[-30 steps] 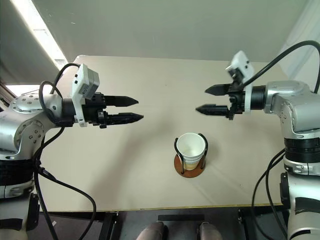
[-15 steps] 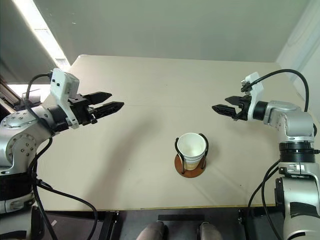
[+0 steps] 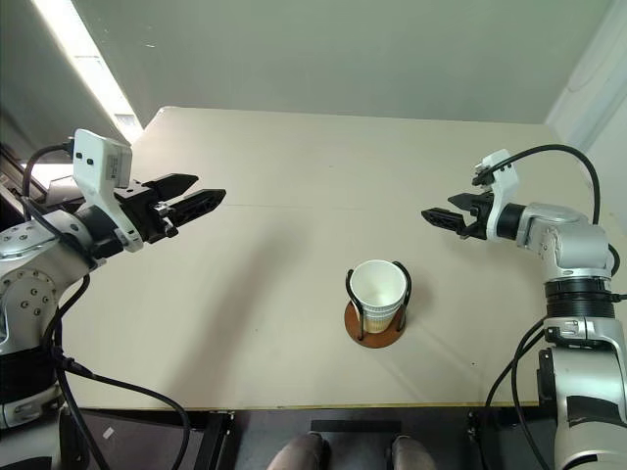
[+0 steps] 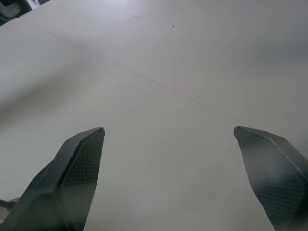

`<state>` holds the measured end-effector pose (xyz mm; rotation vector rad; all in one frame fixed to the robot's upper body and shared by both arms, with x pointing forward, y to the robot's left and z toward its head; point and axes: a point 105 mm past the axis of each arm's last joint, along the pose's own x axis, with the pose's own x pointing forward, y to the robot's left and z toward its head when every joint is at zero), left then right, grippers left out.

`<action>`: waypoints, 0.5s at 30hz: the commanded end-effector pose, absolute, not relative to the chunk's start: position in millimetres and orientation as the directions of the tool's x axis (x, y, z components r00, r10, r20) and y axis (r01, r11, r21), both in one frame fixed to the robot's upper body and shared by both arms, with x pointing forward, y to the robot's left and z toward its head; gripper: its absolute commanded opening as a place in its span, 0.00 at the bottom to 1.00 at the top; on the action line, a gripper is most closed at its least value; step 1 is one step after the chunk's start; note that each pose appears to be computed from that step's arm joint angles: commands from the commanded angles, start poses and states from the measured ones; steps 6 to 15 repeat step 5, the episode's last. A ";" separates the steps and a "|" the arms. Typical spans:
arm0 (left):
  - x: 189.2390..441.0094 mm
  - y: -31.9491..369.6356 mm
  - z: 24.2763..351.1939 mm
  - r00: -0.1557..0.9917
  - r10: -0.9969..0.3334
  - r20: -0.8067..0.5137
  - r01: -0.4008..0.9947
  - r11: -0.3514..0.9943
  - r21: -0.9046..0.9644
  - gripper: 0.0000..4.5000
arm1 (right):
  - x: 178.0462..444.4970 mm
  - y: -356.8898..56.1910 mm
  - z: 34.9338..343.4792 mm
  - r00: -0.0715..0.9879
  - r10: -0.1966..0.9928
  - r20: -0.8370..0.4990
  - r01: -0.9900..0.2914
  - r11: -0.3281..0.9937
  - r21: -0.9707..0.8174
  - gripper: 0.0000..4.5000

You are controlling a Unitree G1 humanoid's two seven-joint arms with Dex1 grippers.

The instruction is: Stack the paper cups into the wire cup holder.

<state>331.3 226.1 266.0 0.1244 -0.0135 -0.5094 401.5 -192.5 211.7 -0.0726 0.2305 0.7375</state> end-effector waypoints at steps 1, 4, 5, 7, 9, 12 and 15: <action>328.9 226.2 279.1 0.872 -0.488 0.027 0.479 0.865 0.150 0.69 | 402.1 -194.9 220.6 0.735 0.647 -0.204 -0.665 0.747 -0.025 0.99; 329.3 226.6 279.4 0.872 -0.488 0.028 0.479 0.865 0.150 0.69 | 401.3 -195.0 221.4 0.736 0.647 -0.201 -0.664 0.747 -0.027 0.99; 329.6 226.4 279.4 0.872 -0.488 0.028 0.479 0.865 0.150 0.69 | 401.3 -195.4 221.5 0.737 0.646 -0.200 -0.664 0.748 -0.028 0.99; 329.6 226.4 279.4 0.872 -0.488 0.028 0.479 0.865 0.150 0.69 | 401.3 -195.4 221.5 0.737 0.646 -0.200 -0.664 0.748 -0.028 0.99; 329.6 226.4 279.4 0.872 -0.488 0.028 0.479 0.865 0.150 0.69 | 401.3 -195.4 221.5 0.737 0.646 -0.200 -0.664 0.748 -0.028 0.99; 329.6 226.4 279.4 0.872 -0.488 0.028 0.479 0.865 0.150 0.69 | 401.3 -195.4 221.5 0.737 0.646 -0.200 -0.664 0.748 -0.028 0.99; 329.6 226.4 279.4 0.872 -0.488 0.028 0.479 0.865 0.150 0.69 | 401.3 -195.4 221.5 0.737 0.646 -0.200 -0.664 0.748 -0.028 0.99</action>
